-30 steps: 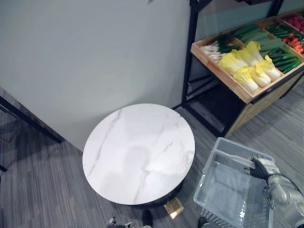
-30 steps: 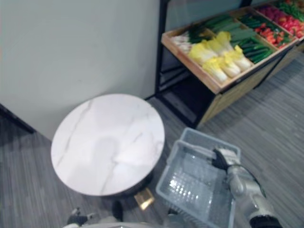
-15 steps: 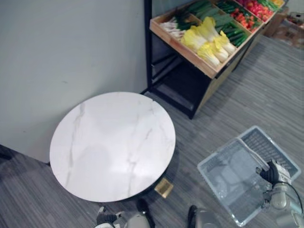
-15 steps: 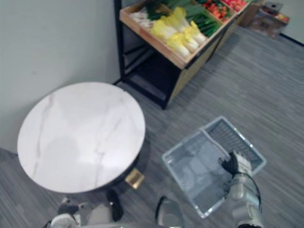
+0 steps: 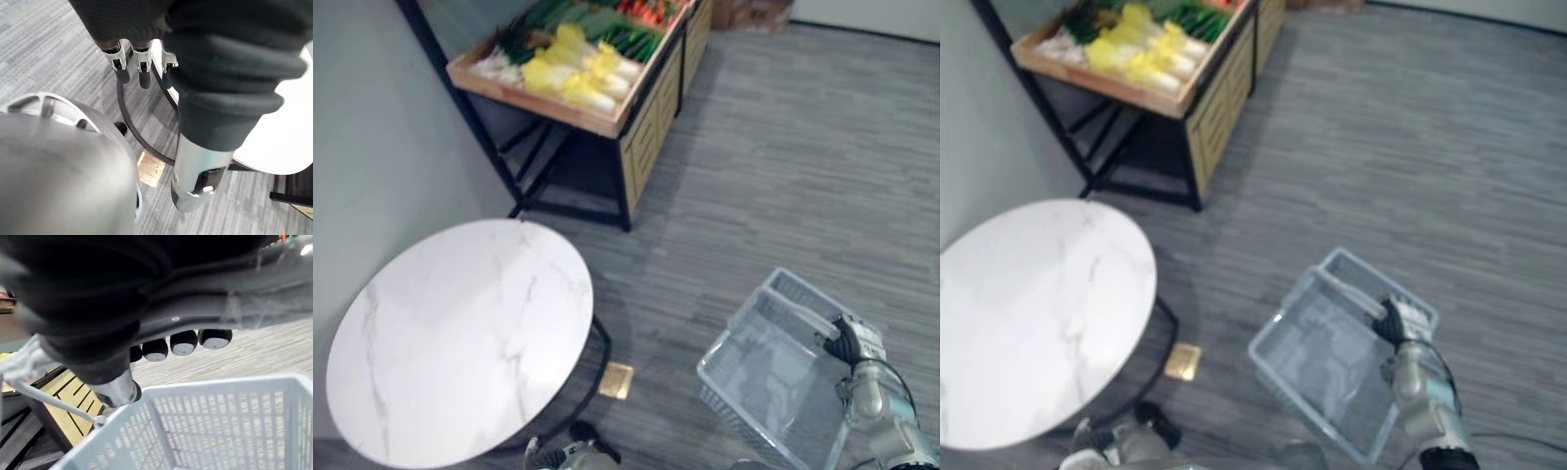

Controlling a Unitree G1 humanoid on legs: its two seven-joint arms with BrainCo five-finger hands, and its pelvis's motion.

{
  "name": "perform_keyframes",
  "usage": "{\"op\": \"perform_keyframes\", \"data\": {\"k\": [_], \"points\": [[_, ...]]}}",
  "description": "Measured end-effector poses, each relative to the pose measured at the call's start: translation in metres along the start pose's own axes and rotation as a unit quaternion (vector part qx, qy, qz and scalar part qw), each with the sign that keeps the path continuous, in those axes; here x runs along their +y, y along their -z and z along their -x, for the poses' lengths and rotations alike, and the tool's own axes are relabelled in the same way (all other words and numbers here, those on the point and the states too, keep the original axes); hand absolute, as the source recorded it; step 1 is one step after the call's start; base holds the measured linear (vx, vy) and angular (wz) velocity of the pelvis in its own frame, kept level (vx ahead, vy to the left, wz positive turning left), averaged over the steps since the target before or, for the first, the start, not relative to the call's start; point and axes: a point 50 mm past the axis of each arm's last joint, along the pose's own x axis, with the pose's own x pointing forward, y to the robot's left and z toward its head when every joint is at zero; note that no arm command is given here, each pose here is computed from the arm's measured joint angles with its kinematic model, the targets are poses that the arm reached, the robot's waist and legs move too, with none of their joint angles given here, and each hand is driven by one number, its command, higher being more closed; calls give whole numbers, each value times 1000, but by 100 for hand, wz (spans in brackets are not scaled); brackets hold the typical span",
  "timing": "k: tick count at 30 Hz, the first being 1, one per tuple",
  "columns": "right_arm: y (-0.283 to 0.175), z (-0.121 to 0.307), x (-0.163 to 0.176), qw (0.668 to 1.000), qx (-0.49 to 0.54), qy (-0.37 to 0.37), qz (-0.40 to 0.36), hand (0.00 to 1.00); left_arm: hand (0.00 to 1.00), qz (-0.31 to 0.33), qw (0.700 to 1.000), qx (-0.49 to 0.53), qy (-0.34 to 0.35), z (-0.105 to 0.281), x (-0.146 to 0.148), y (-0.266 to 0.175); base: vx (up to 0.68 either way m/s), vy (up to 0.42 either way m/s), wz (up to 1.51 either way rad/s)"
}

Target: Pick vegetable in the basket

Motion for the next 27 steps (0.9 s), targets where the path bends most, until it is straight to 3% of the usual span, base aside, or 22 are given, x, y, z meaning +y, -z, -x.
{"op": "perform_keyframes", "data": {"k": [8, 27], "points": [[-7, -6, -6, 999, -29, 0, 23, 100, 0, -5, 999, 25, 23, 12, -12, 24, -104, 43, -106], [-12, -10, 9, 1000, -21, -19, 2, 100, 0, -19, 999, -20, 29, 2, -11, -3, 32, 63, -36]]}}
